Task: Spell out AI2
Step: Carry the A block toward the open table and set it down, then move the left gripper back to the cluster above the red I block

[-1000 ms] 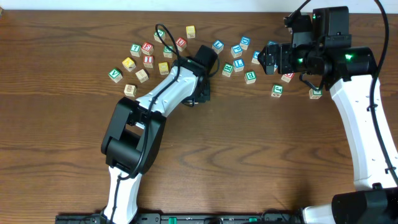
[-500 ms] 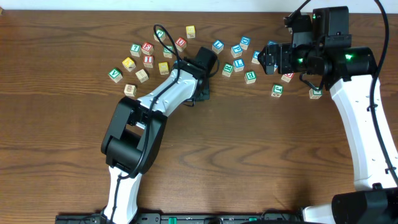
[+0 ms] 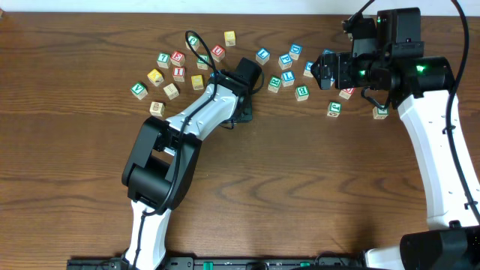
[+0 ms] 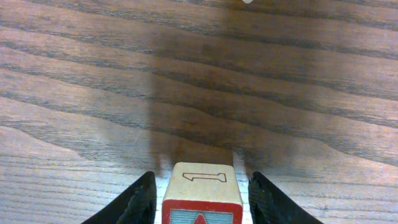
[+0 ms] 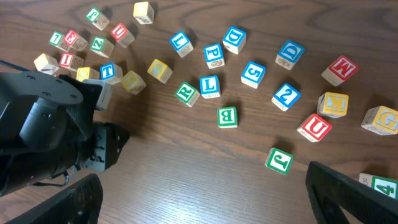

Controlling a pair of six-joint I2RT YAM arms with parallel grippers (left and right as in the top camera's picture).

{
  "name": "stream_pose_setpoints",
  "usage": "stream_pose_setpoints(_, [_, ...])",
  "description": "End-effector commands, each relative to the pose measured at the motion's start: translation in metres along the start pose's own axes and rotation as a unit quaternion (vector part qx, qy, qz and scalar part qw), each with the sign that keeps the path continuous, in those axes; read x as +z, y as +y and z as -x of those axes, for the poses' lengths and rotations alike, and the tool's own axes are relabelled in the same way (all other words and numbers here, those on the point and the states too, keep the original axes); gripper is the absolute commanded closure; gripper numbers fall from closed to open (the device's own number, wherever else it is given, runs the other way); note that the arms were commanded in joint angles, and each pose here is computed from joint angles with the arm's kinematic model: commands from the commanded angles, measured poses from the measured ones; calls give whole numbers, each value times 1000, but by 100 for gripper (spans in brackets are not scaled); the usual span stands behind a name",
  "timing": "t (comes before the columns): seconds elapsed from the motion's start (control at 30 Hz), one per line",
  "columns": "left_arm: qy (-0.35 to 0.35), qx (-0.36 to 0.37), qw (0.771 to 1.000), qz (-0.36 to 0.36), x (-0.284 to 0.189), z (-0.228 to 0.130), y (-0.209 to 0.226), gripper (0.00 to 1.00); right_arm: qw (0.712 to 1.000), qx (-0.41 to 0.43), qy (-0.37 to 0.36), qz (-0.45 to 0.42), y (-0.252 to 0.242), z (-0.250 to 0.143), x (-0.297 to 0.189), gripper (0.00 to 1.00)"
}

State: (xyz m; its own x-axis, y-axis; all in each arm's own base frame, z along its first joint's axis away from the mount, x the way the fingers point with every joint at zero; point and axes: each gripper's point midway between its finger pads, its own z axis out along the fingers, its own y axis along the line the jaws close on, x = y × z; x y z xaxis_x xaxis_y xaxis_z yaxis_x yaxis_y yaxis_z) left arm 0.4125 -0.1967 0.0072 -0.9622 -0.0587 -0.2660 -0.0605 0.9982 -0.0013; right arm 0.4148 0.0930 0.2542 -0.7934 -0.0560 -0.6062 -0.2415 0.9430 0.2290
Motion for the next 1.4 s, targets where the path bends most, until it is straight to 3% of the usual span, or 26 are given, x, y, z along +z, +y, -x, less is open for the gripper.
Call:
stream_pose_setpoints(0.0, [4, -4, 1000, 13, 5, -3, 7, 52, 1000, -3, 0, -3, -2, 0, 0, 1])
stream_pose_setpoints(0.17, [-6, 20, 1000, 5, 0, 5, 4, 51, 1000, -3, 1, -3, -2, 0, 0, 1])
stream_pose_setpoints(0.2, [-12, 29, 999, 2, -4, 9, 4, 47, 1000, -3, 1, -3, -2, 0, 0, 1])
stream_pose_setpoints(0.47, [-130, 29, 990, -42, -91, 90, 7, 39, 1000, -3, 0, -3, -2, 0, 0, 1])
stream_pose_setpoints(0.67, [-200, -4, 979, -44, -140, 139, 49, 39, 1000, -3, 0, -3, -2, 0, 0, 1])
stream_pose_setpoints(0.83, [-197, -50, 979, -13, -121, 158, 108, 39, 1000, -3, 0, -3, -2, 0, 0, 1])
stream_pose_setpoints(0.97, [-177, -37, 983, 7, -98, 160, 141, 39, 1000, -3, 0, -3, -2, 0, 0, 1])
stream_pose_setpoints(1.2, [-137, 23, 990, 1, -60, 151, 145, 42, 1000, -3, 0, -3, -2, 0, 0, 1])
stream_pose_setpoints(1.37, [-116, 27, 993, 4, -37, 145, 144, 43, 1000, -3, 0, -3, -2, 0, 0, 1])
